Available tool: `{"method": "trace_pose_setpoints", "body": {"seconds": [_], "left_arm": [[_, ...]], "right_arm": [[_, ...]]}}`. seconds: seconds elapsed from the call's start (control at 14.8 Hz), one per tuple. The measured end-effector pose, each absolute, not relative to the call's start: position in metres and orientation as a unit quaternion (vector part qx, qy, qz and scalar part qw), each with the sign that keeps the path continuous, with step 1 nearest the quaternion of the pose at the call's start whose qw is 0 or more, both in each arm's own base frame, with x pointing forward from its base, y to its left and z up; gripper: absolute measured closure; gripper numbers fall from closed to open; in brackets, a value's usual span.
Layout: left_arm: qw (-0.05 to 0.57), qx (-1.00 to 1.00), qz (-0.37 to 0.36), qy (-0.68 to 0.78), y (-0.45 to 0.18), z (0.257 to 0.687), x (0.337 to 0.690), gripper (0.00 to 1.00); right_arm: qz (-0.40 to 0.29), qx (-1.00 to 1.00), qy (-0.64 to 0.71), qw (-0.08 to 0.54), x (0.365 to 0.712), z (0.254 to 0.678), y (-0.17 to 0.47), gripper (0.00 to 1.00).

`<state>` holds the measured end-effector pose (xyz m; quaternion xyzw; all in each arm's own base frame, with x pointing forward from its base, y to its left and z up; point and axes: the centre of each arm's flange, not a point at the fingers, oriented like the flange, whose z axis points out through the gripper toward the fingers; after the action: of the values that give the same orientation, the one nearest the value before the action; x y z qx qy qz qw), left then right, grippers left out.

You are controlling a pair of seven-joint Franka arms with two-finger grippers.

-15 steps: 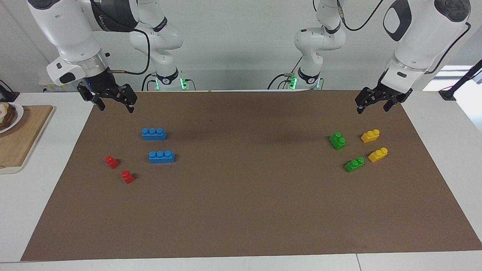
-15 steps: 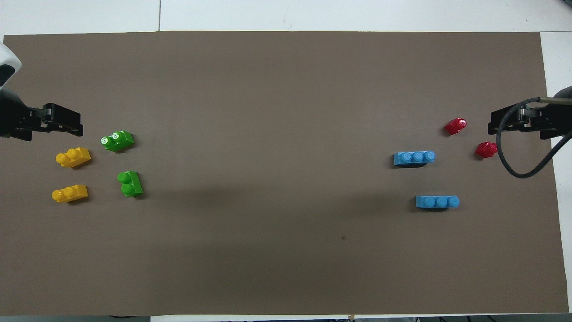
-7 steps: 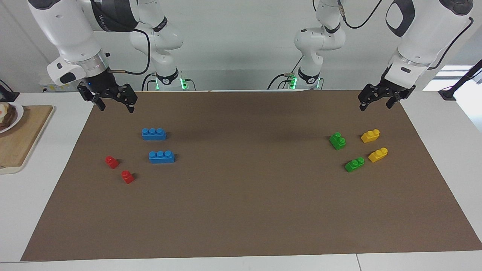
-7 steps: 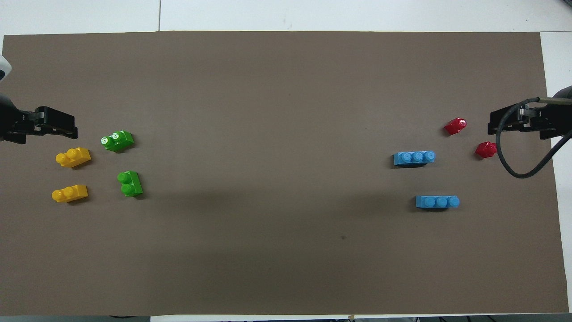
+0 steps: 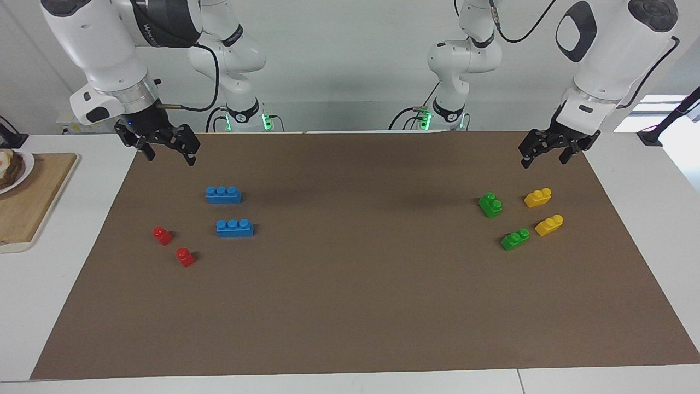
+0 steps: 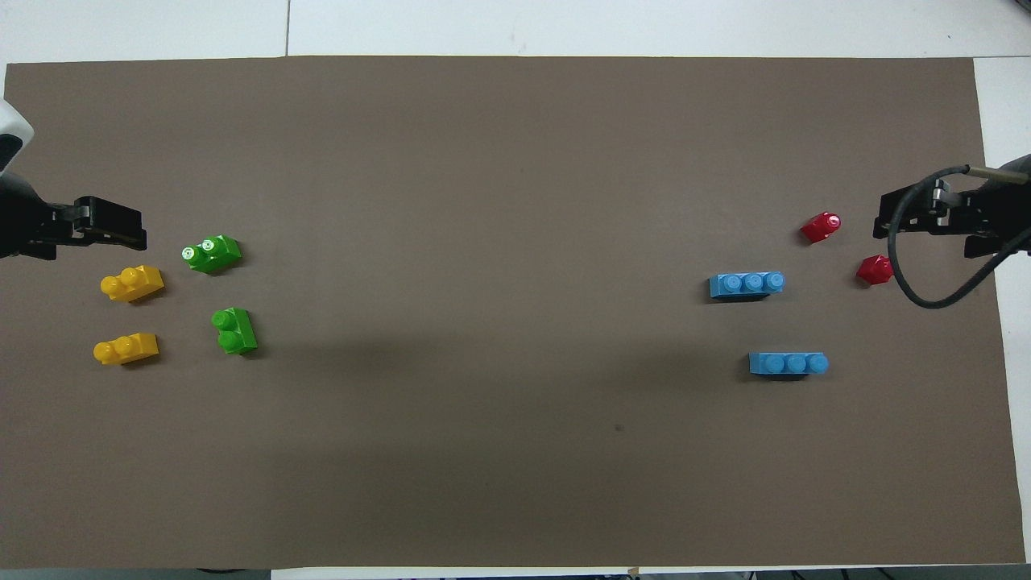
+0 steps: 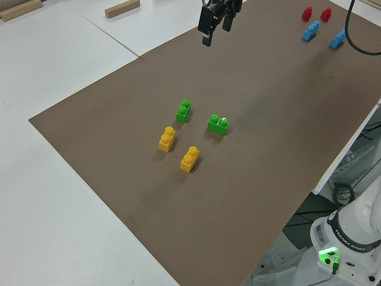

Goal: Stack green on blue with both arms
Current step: 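Reach the left gripper to the green brick while the right gripper reaches the blue brick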

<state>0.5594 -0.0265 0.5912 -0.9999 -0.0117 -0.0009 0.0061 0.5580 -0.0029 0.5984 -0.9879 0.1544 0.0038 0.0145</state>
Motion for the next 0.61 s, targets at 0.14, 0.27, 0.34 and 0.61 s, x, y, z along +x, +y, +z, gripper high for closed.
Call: {"method": "trace_pose_setpoints", "body": {"seconds": [0.14,0.27,0.34,0.61], "left_arm": [[0.007,-1.0,0.005,-0.012,-0.026,0.584,0.555,0.0],[0.007,-1.0,0.007,-0.015,-0.021,0.574,0.549,0.0],[0.007,-1.0,0.006,-0.016,-0.02,0.569,0.546,0.0],[0.007,-1.0,0.012,-0.016,-0.02,0.554,0.538,0.0]], "right_arm": [[0.009,-0.973,0.227,0.028,0.559,0.588,-0.009,0.0],[0.018,-0.954,0.297,0.038,0.56,0.572,-0.011,0.0],[0.028,-0.94,0.336,0.048,0.561,0.563,-0.01,0.0],[0.087,-0.865,0.487,0.082,0.573,0.52,-0.012,0.0]]}}
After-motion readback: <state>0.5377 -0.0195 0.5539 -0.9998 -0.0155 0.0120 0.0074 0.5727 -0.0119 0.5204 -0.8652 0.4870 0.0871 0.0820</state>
